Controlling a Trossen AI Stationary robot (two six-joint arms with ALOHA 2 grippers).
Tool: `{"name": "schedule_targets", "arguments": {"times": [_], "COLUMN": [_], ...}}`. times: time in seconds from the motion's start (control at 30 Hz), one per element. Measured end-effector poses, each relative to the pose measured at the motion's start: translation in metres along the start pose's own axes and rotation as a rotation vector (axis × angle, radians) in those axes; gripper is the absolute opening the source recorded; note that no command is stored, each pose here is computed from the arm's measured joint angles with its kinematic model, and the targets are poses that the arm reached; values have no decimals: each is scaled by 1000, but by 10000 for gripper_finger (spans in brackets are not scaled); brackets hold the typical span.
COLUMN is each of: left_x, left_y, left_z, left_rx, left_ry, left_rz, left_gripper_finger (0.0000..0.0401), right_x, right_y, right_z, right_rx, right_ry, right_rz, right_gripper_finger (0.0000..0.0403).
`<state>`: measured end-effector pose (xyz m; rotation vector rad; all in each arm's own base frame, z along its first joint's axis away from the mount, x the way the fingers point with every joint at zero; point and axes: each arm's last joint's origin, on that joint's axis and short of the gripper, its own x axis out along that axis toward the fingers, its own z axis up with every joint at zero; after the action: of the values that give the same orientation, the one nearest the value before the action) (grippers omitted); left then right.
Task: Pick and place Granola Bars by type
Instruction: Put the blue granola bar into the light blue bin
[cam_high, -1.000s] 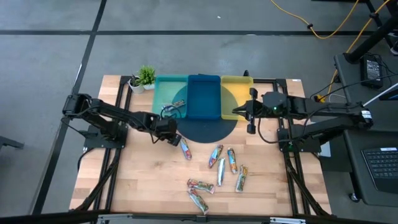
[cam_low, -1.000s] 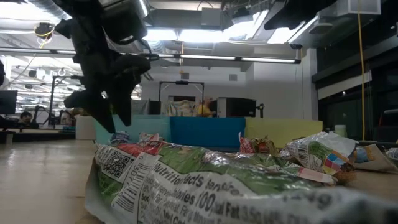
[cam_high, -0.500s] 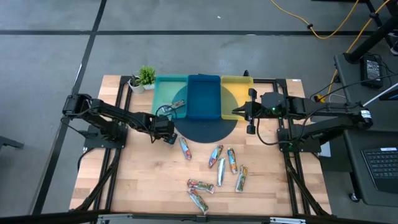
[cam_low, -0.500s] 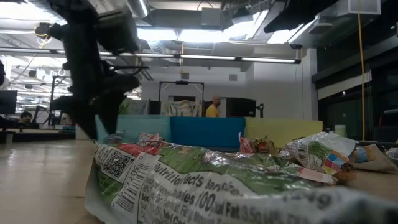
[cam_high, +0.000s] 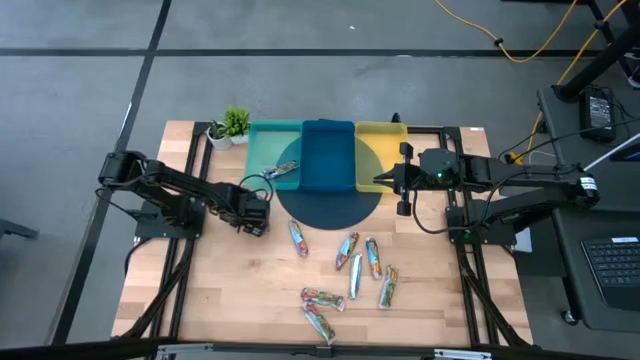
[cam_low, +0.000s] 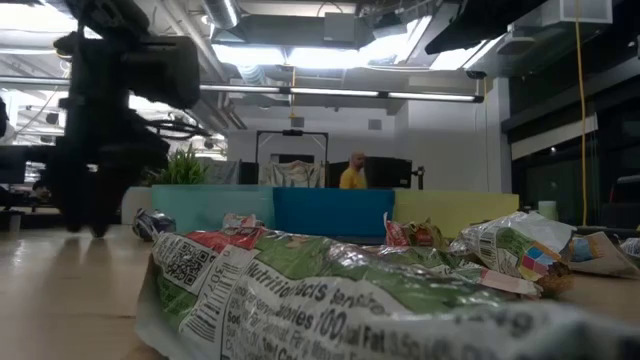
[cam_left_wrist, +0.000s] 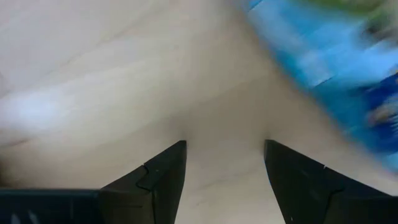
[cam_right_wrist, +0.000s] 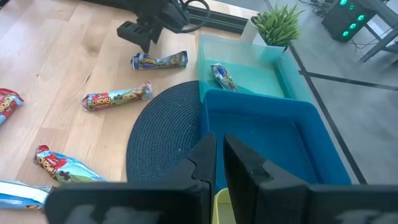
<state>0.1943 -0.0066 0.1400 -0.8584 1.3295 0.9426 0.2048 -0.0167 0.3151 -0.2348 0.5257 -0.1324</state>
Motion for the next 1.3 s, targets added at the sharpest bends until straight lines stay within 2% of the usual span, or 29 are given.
{"name": "schedule_targets", "arguments": {"times": [0.23,0.33,0.5,0.57,0.67,0.83,1.3], "left_x": [-27,-42,-55,-57,-56,-50,-46], "left_y": [0,-5,-23,-30,-33,-26,-27], "left_z": [1,6,14,19,23,26,10], "left_rx": [-36,-62,38,15,-88,-310,-304], "left_ry": [-36,-118,-267,-353,-436,-388,-291], "left_rz": [-145,-257,-470,-511,-503,-449,-425], "left_gripper_finger": [207,207,207,208,208,208,208], "right_x": [0,0,0,0,0,0,0], "right_y": [0,0,0,0,0,1,1], "right_z": [0,0,0,0,0,-2,-3], "right_rx": [-3,-4,-24,-24,-22,6,-3], "right_ry": [-1,-1,-1,-1,0,22,34], "right_rz": [0,0,0,0,0,5,8], "right_gripper_finger": [34,34,34,34,34,34,34]}}
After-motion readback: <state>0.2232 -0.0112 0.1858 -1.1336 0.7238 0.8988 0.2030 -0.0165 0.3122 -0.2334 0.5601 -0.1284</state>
